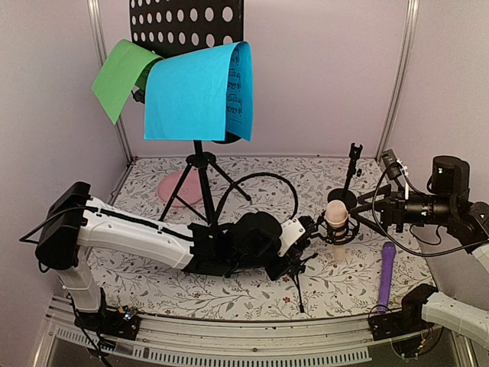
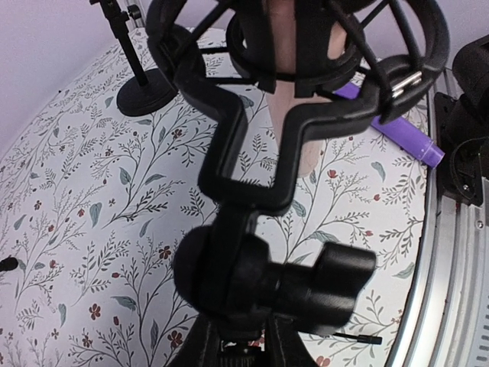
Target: Pack up the instrument practice props
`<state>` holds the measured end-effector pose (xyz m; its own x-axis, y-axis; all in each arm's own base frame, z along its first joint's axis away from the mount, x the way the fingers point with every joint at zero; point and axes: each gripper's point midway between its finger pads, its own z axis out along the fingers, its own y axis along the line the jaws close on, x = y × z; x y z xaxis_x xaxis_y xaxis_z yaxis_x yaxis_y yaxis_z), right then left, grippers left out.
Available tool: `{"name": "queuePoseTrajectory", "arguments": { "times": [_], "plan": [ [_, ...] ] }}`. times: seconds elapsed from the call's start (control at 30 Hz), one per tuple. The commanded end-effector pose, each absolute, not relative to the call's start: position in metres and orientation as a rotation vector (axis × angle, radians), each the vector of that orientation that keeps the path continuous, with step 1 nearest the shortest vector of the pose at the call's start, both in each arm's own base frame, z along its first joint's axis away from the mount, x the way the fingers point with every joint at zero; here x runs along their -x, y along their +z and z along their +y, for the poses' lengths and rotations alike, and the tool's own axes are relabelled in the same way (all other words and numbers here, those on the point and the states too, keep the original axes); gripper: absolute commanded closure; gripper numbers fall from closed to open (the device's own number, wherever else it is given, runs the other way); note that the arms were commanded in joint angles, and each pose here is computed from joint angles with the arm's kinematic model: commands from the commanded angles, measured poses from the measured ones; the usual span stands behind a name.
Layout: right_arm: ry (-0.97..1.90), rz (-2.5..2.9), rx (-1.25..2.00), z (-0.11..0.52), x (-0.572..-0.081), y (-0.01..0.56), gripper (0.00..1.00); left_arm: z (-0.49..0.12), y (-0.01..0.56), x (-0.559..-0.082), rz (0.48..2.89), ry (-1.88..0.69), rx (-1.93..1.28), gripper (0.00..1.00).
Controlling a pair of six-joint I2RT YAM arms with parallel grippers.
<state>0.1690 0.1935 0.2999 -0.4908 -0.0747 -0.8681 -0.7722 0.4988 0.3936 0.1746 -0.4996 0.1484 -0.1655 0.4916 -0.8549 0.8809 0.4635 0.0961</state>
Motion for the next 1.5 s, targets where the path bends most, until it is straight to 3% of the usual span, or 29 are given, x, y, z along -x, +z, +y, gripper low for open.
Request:
{"name": "queuePoseTrajectory", "arguments": {
  "times": [0.0,0.33,0.57,0.83,1.17,1.47],
  "plan": [
    [1.052,1.873,0.751,0.198,-0.166,0.295,0.02,-0.490,0.148,-0.182,1.801,-0.553,-1.153,1.00],
    [0.974,1.890,0.808,0.225,-0.176,0.288,0.02,-0.488,0.134,-0.179,1.793,-0.579,-1.165,1.00],
    [0.749,1.891,0.773,0.233,-0.193,0.287,0.03,-0.486,0.132,-0.180,1.790,-0.585,-1.167,1.00],
    [0.612,1.887,0.853,0.241,-0.196,0.277,0.10,-0.485,0.132,-0.179,1.779,-0.599,-1.172,1.00],
    [0.518,1.840,0.892,0.236,-0.198,0.283,0.47,-0.484,0.132,-0.179,1.784,-0.607,-1.172,1.00],
    [0.545,1.821,0.939,0.242,-0.192,0.285,0.57,-0.484,0.130,-0.179,1.787,-0.609,-1.174,1.00]
  ]
}}
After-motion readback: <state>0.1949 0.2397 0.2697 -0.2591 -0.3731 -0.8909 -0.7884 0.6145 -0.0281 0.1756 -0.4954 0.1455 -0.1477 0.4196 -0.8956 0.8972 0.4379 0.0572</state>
